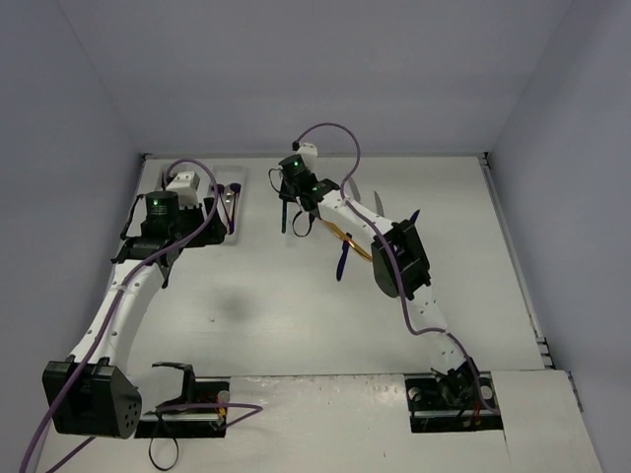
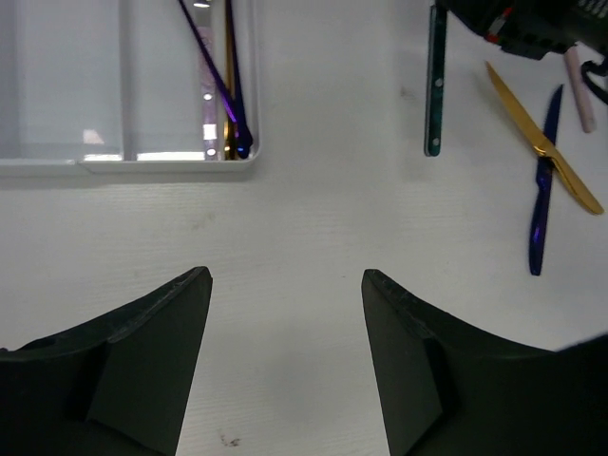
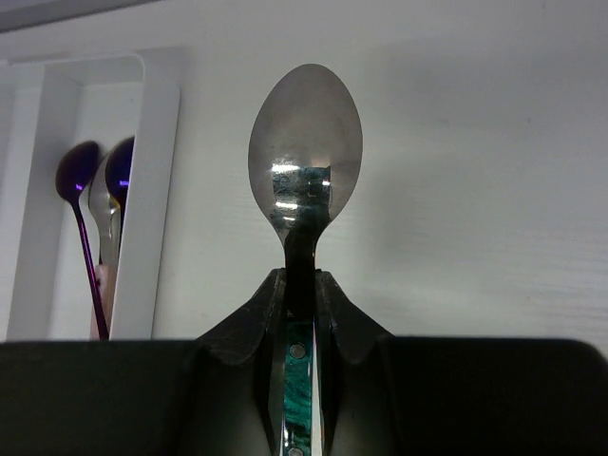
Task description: Sort the eating utensils into containers
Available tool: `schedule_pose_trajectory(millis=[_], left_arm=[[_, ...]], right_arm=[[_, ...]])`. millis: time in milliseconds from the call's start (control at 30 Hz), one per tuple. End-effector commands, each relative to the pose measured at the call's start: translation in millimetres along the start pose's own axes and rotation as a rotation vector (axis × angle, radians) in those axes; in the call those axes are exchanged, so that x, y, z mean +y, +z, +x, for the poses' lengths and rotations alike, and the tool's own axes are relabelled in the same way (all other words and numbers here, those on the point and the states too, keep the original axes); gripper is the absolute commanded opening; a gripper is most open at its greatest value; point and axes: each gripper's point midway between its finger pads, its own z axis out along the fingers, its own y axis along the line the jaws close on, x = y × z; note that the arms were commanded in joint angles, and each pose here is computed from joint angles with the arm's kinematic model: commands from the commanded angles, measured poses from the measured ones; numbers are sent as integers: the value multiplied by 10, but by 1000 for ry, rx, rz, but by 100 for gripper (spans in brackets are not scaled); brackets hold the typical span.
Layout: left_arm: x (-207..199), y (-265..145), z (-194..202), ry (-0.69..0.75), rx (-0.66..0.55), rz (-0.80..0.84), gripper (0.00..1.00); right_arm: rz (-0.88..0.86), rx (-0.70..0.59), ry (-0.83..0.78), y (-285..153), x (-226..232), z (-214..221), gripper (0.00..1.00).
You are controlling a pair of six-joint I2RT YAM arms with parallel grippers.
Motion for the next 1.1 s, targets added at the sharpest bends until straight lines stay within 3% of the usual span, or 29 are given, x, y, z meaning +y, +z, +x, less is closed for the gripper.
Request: schedule_pose_trajectory(millis=[0,167,333,667,1067], left_arm=[[-400,10,-270,35,-79,217,61],[-902,-33,-127,55,-48,435,61],[-1374,-143,-25,64,-71,578,63],[-2215,-322,158,-42,-71,769,63],[-2283,-487,78,-162,-114,807,62]], right_arm=[[-115,-117,64,-801,408,-690,0],[-151,-76,60,-1363,362,-602,0],[-223,-119,95,-2023,393,-717,0],[-207,-158,162,-2590,52,-616,0],[-179,-196,180,-2688,-83,-629,0]])
